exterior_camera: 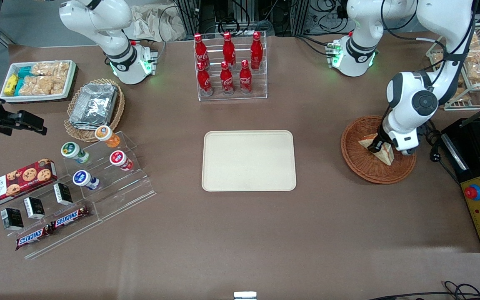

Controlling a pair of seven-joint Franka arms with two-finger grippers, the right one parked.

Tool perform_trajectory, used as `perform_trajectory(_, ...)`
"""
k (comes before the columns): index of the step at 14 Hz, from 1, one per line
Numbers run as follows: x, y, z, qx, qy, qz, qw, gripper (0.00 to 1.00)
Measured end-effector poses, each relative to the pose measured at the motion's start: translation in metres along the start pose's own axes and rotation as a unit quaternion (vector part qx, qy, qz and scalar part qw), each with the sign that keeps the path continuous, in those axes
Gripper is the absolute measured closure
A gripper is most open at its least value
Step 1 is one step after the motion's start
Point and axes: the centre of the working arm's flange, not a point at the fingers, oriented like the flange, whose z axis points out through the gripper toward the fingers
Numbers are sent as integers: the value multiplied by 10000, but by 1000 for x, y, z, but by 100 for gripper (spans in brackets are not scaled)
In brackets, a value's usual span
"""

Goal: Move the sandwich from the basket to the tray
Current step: 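Close the left gripper on the sandwich and lift it up, then carry the sandwich with the left gripper over the white tray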

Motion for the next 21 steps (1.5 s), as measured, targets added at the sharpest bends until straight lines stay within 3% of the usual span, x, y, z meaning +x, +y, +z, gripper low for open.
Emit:
perform_trajectory(2,1,1,-2,-37,23,89,10000,55)
perform_trajectory(6,3,8,-35,-114,132,230,9996,60)
perform_trajectory(9,-6,21,-97,61,163,530,9984,69)
perform_trajectory(11,-20,33,-147,237,35,1053,9942,74)
perform_trajectory(13,-31,45,-202,338,-244,1618,9859,74)
perform_trajectory(15,-39,57,-248,263,-383,2168,9751,74)
perform_trajectory(18,-68,75,-279,122,-315,2998,9534,74)
perform_trajectory(21,-126,98,-298,-1,-174,3572,9339,74)
